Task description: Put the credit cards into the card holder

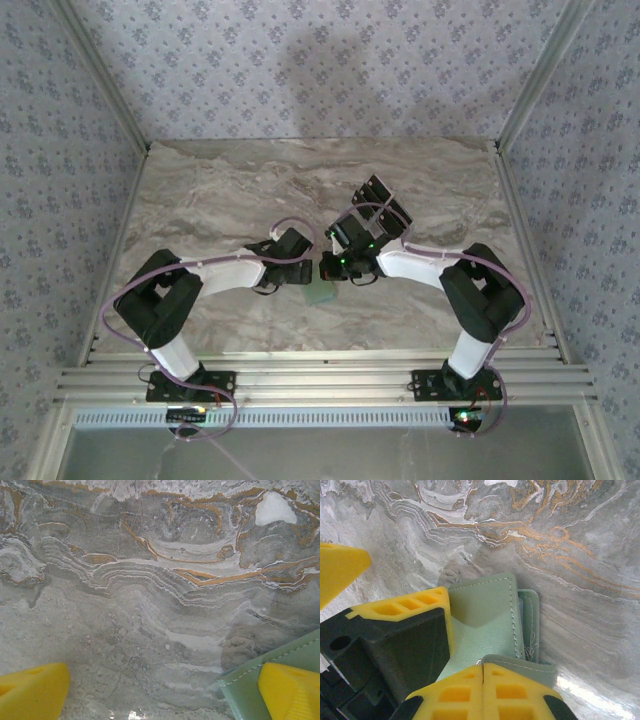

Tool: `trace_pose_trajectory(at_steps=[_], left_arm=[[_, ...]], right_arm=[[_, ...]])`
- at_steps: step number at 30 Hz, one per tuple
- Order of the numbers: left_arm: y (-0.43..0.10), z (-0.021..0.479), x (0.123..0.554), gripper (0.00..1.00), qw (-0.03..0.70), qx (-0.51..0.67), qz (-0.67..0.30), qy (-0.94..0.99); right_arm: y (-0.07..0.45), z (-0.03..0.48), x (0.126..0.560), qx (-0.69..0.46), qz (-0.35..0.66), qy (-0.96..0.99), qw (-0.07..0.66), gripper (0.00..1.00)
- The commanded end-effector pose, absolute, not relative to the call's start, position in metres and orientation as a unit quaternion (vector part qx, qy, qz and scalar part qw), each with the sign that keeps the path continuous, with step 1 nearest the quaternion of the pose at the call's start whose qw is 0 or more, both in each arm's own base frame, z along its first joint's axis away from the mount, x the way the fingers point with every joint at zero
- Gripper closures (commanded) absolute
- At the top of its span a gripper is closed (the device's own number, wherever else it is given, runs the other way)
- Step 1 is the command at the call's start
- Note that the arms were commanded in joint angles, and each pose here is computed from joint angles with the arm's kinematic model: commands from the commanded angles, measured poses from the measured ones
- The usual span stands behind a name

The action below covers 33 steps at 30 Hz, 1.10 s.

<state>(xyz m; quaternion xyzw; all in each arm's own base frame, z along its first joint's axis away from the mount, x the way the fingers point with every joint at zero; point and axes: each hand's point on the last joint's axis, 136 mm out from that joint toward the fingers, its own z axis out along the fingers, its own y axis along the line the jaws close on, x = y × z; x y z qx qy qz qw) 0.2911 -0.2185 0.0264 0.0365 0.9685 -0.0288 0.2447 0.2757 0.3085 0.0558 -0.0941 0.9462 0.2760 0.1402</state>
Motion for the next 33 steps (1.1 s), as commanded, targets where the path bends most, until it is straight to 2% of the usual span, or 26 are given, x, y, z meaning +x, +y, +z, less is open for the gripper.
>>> trace_pose_trajectory(at_steps=[1,21,33], left_arm=[[-0.209,-0.004,0.267,0.01,0.194,0.057,-0.003,0.979],[-0.21,-0.008,0.265,0.02,0.191,0.057,-0.004,0.98],[-0.21,-0.008,0.265,0.02,0.19,0.058,-0.004,0.98]], right_arm=[[0.312,0.053,0.278,-0.09,0.277,0.947,0.136,1.0],[0.324,0.038,0.271,-0.105,0.273,0.95,0.114,1.0],[0.309,0.018,0.257,-0.104,0.249,0.958,0.096,1.0]])
